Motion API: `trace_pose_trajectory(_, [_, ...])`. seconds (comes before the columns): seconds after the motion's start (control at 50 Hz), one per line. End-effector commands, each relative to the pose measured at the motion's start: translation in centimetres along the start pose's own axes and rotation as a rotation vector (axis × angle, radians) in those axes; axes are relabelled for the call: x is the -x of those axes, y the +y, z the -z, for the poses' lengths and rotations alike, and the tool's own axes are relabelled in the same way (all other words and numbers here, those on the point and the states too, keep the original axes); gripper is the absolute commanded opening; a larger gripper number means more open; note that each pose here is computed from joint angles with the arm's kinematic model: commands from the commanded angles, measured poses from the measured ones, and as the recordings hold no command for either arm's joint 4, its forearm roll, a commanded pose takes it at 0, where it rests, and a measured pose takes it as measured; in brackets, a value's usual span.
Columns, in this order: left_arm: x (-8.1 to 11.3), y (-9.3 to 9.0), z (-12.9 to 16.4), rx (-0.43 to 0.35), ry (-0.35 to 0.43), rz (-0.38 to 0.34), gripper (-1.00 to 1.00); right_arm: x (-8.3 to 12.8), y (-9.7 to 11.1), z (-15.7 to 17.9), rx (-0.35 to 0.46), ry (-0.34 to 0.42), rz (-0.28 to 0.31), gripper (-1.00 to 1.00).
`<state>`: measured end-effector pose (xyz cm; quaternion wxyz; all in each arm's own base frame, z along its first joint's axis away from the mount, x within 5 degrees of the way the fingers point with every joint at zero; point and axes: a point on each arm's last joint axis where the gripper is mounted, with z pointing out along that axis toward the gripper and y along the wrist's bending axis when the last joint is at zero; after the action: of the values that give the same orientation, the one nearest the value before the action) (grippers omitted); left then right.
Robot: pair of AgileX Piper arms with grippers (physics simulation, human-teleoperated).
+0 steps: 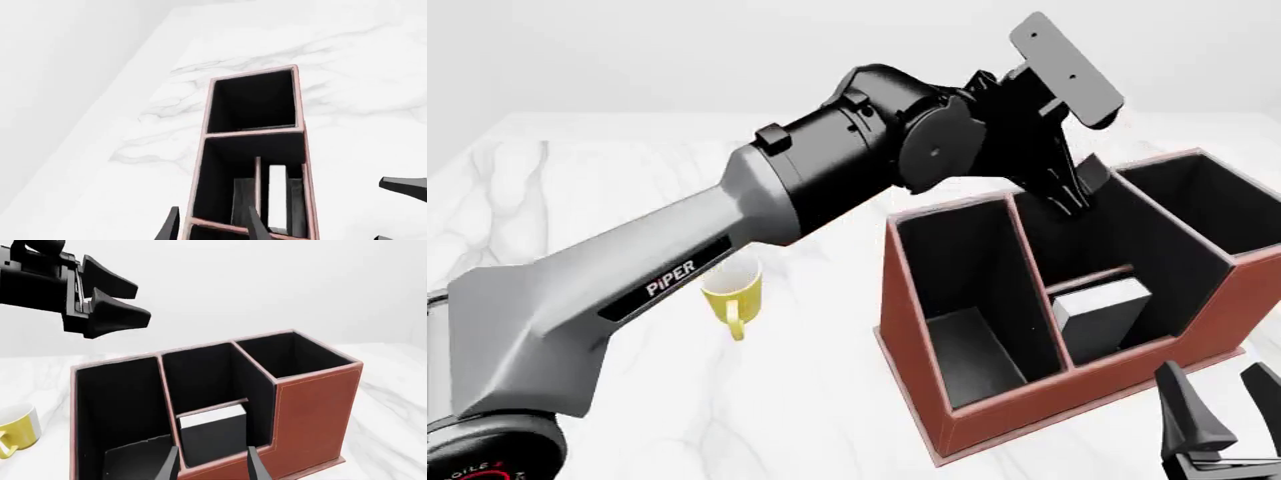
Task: Pick up the book and place it in the back compartment of the caddy.
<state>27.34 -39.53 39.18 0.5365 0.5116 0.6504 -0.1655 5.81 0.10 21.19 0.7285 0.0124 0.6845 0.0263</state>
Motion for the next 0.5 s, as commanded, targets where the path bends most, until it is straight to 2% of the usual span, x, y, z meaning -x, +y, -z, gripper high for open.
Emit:
trace_pose_trajectory(0.02, [-0.5,2.8,5.3,0.083,-0.044,0.01,1.0,0.0,0.0,0.1,0.001,-0.001,0.002,1.0])
trace_pose_trajectory(0.12, [-2.6,4.1,7.2,0.143,-0.063,0.011,1.0,0.0,0.0,0.1,0.002,-0.002,0.002,1.0])
trace_pose_trajectory(0.2, [-3.5,5.0,8.7,0.187,-0.089,0.032,1.0,0.0,0.0,0.1,0.003,-0.002,0.002,1.0])
trace_pose_trajectory(0.24, [-4.2,5.1,9.2,0.201,-0.09,0.018,1.0,0.0,0.0,0.0,0.003,-0.001,0.002,1.0])
trace_pose_trajectory(0.5, [-7.8,5.5,13.1,0.27,-0.089,0.078,1.0,0.0,0.0,0.0,0.002,-0.001,0.001,1.0])
